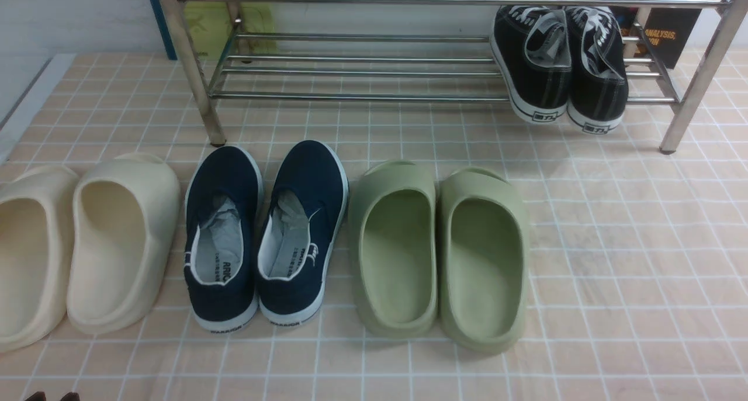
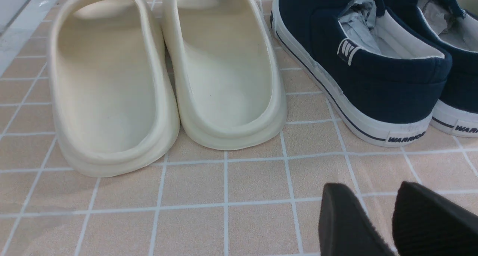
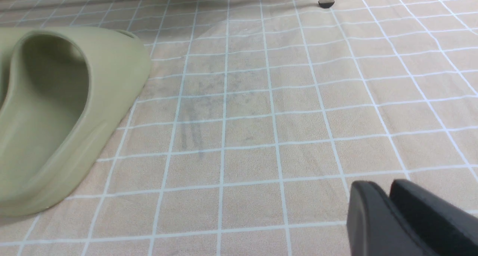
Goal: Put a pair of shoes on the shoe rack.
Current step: Use the left arm to grab the shoe closest to it, then use the left arm to put a shoe into the shoe rack
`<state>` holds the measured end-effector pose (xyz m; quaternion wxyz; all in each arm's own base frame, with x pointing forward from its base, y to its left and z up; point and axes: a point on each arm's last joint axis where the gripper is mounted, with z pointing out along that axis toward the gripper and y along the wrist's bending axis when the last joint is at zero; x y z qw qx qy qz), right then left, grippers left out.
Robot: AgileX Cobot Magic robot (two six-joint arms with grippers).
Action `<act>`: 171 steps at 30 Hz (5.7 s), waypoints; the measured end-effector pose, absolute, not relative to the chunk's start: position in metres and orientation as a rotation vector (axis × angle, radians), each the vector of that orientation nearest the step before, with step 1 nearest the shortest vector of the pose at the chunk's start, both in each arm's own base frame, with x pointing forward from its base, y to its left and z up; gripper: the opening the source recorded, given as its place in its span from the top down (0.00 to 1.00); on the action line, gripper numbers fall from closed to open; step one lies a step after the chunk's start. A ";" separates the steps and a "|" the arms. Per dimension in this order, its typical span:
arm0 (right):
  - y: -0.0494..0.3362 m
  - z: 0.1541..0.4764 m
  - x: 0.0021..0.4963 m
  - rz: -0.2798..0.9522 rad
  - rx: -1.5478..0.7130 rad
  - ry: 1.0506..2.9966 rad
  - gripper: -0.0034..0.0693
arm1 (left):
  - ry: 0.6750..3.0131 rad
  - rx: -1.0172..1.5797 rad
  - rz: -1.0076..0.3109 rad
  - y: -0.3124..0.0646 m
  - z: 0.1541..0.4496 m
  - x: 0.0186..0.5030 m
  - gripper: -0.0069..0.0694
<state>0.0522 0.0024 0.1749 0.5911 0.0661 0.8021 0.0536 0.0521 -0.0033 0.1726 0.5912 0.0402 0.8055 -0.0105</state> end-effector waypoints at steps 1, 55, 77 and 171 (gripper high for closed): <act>0.002 0.175 0.052 0.125 0.154 1.866 0.83 | 1.874 0.094 -0.024 -0.003 0.173 0.052 0.60; 0.002 0.175 0.052 0.125 0.155 1.866 0.77 | 0.865 0.080 -0.167 -0.010 0.256 0.034 0.60; 0.002 0.175 0.052 0.125 0.155 1.866 0.74 | 2.001 -0.127 -0.159 -0.010 0.290 0.144 0.91; 0.002 0.175 0.052 0.128 0.156 1.866 0.67 | 2.346 -0.030 -0.289 -0.104 0.264 0.526 0.39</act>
